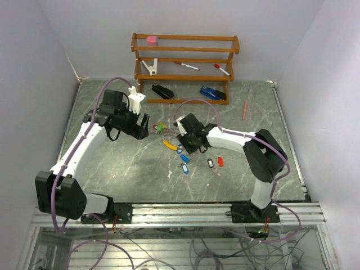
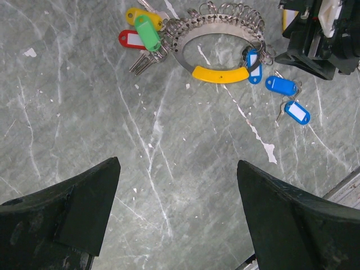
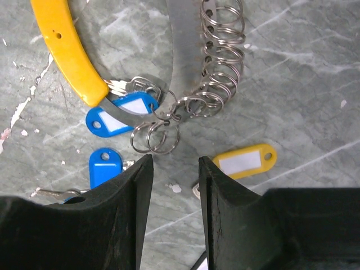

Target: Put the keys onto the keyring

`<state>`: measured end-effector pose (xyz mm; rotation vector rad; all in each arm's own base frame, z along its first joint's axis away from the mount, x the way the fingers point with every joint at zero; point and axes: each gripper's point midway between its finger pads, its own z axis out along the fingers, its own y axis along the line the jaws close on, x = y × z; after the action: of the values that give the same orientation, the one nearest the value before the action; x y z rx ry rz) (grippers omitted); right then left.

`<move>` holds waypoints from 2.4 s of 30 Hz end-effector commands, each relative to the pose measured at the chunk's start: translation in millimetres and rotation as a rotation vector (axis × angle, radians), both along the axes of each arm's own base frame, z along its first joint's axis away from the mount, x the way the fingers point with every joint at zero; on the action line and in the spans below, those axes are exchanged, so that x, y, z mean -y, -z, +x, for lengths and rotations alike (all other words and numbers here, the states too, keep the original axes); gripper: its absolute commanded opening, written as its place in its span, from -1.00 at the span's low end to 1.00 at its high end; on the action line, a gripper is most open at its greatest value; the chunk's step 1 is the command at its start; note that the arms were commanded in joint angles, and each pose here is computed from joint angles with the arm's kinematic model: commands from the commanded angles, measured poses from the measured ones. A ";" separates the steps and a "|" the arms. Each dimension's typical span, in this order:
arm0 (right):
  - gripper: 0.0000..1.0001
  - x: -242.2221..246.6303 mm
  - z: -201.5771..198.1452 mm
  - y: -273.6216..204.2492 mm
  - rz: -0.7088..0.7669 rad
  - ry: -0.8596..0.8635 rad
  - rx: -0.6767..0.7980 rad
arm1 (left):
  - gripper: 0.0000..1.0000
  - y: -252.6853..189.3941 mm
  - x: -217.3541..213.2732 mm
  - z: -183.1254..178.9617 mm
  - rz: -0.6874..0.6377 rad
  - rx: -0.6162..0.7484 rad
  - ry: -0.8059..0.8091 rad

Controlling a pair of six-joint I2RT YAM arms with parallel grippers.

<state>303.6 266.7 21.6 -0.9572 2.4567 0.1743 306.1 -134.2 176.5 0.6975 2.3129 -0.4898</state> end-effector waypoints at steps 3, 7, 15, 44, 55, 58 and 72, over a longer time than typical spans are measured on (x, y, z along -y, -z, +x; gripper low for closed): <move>-0.24 -10.2 8.8 2.4 0.001 -0.011 0.027 | 0.92 -8.2 -3.5 5.4 0.005 0.044 -0.007; -0.26 -11.9 12.9 2.6 -0.001 -0.003 0.036 | 0.92 -8.3 -3.9 5.5 0.007 0.047 -0.007; -0.63 -19.6 18.7 -1.0 0.028 0.007 0.051 | 0.92 -10.0 -4.7 5.0 0.005 0.052 -0.011; -0.59 -11.9 47.9 1.2 -0.052 0.037 0.141 | 0.92 -10.8 -6.7 4.5 0.011 0.054 -0.013; -0.60 -5.2 56.6 0.3 -0.042 0.070 0.148 | 0.92 -9.7 -7.2 4.5 0.011 0.052 -0.016; -0.62 -4.9 55.4 4.4 -0.040 0.068 0.135 | 0.92 -10.6 -7.3 4.3 0.011 0.056 -0.015; -0.94 -16.1 43.0 13.2 0.018 0.045 0.060 | 0.92 -9.2 -8.1 4.9 0.013 0.053 -0.018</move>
<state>351.7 280.1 20.5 -0.8897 2.3705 0.1141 307.6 -129.9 178.5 0.6912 2.3063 -0.4727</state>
